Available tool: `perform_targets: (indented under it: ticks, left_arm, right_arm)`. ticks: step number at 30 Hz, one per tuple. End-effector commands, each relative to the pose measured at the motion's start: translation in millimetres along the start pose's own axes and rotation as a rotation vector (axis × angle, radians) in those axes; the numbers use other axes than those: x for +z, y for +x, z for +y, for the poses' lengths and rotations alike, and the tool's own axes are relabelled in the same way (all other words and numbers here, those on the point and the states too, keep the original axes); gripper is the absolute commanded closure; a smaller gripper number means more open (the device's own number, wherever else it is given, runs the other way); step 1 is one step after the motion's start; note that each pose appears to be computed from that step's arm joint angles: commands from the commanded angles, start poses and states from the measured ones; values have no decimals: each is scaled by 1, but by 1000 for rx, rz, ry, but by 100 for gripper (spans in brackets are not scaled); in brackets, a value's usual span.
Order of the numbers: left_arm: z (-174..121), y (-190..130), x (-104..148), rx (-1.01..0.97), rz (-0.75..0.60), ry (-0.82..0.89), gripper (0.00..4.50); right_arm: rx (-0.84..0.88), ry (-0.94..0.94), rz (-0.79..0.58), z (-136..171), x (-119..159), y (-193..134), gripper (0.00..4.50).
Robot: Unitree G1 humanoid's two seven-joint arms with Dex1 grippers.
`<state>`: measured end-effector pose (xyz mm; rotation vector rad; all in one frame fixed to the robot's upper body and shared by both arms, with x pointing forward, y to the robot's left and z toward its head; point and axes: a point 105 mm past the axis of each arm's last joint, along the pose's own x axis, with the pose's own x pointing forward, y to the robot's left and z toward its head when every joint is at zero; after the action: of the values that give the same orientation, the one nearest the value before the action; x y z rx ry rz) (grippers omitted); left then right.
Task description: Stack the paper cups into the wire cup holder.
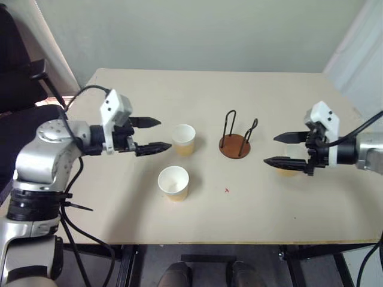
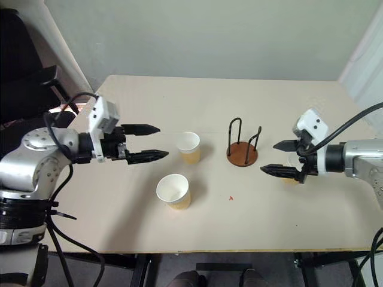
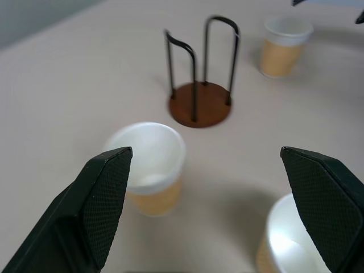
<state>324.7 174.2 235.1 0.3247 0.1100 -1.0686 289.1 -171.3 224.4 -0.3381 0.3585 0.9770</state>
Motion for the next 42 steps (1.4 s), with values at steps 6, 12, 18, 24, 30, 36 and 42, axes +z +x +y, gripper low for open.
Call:
perform_targets:
  ticks: [6,12,18,24,30,36,42]
  left_arm:
    - [-2,3,13,-5,-37,38,0]
    - [-2,4,16,-20,-41,45,0]
    - [-7,16,35,-128,-92,72,0]
    - [-13,19,51,-228,-87,109,0]
    - [-12,19,53,-232,-77,138,0]
    - [-12,18,54,-232,-80,149,0]
    - [-11,16,52,-226,-71,156,0]
  right_arm:
    - [-53,17,-87,0,17,-7,1]
    - [-58,83,-131,0,21,3,1]
    - [-124,84,-88,-17,14,19,1]
    - [-166,33,-21,-34,5,34,1]
    - [-191,-2,1,-46,0,50,1]
    - [-193,0,-49,-50,12,76,1]
    - [-204,4,-100,-52,25,91,1]
